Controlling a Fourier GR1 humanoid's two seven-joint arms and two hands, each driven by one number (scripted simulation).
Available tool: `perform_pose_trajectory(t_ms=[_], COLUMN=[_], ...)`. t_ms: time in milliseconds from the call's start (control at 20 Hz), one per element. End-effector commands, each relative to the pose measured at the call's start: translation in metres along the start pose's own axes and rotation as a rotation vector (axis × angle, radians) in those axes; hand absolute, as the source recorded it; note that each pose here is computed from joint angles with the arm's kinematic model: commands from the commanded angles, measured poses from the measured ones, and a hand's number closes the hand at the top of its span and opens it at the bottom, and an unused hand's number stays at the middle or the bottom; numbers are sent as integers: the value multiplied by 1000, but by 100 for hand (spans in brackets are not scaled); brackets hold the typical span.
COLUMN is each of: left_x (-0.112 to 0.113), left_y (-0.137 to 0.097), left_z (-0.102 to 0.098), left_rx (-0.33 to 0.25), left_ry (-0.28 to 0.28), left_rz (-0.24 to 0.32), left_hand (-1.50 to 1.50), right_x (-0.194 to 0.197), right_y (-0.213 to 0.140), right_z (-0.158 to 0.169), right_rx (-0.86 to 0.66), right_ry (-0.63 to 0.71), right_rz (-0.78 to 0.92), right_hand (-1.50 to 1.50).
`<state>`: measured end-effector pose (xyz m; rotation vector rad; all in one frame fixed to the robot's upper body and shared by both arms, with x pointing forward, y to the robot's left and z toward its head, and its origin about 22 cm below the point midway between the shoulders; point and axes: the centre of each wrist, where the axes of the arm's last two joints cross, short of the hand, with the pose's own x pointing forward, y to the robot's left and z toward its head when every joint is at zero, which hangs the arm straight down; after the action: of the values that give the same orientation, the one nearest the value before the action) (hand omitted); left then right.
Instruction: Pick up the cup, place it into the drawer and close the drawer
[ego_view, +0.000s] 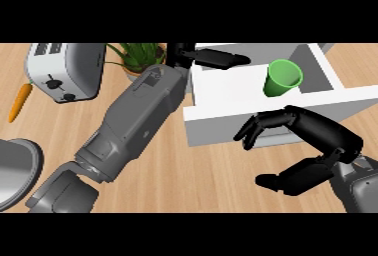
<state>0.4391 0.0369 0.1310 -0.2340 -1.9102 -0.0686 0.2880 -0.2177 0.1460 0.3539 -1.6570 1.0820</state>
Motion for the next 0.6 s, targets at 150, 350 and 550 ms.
perform_pose_trajectory(t_ms=[150,350,550], left_x=[-9,-22,-39], left_y=[9,17,28], left_z=[4,15,33], left_rx=[34,38,45], left_ry=[-23,-19,-24], left_rz=[50,102,130], left_hand=[-150,-150,-150], right_x=[-25,-77,-114], right_y=[21,45,45], right_z=[7,-2,-12], right_rx=[-35,-42,35], right_ry=[210,310,374], right_rz=[247,265,291], right_hand=[-150,-150,-150])
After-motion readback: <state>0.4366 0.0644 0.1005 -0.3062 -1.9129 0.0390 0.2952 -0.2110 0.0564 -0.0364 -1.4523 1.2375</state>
